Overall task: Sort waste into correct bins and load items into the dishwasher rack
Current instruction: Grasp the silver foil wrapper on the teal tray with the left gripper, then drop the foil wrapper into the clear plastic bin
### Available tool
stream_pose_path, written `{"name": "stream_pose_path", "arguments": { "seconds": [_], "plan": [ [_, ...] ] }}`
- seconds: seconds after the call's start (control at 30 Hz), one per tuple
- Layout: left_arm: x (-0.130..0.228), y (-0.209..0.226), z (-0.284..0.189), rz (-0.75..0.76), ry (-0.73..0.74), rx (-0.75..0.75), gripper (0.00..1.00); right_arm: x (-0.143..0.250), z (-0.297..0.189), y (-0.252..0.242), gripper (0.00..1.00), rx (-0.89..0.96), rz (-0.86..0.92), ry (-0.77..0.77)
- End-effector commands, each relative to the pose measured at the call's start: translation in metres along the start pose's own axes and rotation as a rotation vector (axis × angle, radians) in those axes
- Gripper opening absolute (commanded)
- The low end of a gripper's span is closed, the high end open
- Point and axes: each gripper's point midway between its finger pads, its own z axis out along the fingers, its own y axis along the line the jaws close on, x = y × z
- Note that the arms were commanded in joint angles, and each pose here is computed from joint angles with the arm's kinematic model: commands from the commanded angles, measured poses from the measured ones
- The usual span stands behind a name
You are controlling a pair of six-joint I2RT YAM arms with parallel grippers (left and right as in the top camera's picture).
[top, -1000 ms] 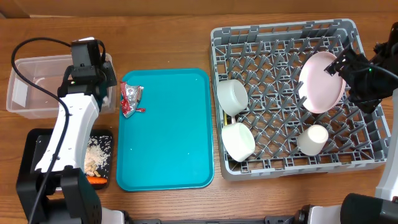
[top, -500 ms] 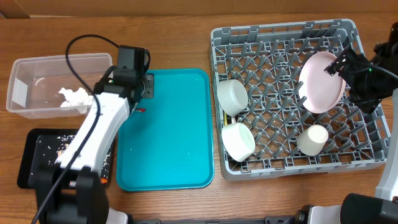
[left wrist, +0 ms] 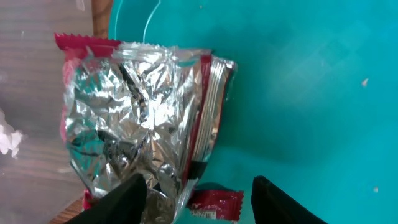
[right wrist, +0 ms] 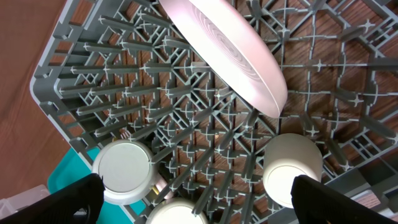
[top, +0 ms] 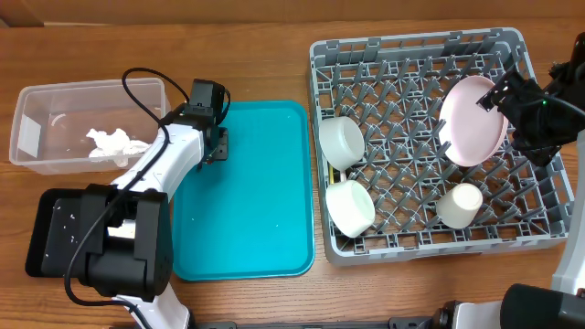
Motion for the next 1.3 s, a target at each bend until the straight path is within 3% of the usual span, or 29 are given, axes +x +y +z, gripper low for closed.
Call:
{"name": "stream_pose_path", "arguments": {
  "seconds": [0.0, 0.27, 0.47, 0.57, 0.8, 0.97, 1.03, 1.13, 1.27],
  "plan": [
    [0.007, -0.002, 0.016, -0.034, 0.03, -0.007, 0.57, -0.002, -0.005, 0.0, 1.0, 0.0, -0.008, -0.021],
    [0.022, -0.008, 0.039, -0.013, 0.094, -0.009, 0.48, -0.002, -0.005, 0.0, 1.0, 0.0, -0.008, -0.021],
    [0.022, -0.015, 0.038, -0.016, 0.099, 0.036, 0.16, -0.002, -0.005, 0.0, 1.0, 0.0, -0.008, -0.021],
    [0.024, -0.021, 0.033, -0.017, 0.109, 0.078, 0.05, -0.002, -0.005, 0.0, 1.0, 0.0, -0.008, -0.021],
    [0.0, -0.019, -0.018, -0.027, 0.057, 0.132, 0.04, -0.002, -0.005, 0.0, 1.0, 0.0, -0.008, -0.021],
    [-0.047, 0.0, -0.096, 0.006, -0.143, 0.142, 0.04, -0.002, -0.005, 0.0, 1.0, 0.0, -0.008, -0.021],
    [-0.064, 0.03, -0.121, -0.017, -0.245, 0.052, 0.04, -0.002, -0.005, 0.0, 1.0, 0.0, -0.008, -0.021],
    [-0.073, 0.063, -0.127, -0.063, -0.287, -0.02, 0.04, -0.002, -0.005, 0.0, 1.0, 0.0, -0.008, -0.021],
    [-0.075, 0.107, -0.1, -0.161, -0.258, -0.049, 0.04, -0.002, -0.005, 0.0, 1.0, 0.0, -0.008, -0.021]
  ]
}}
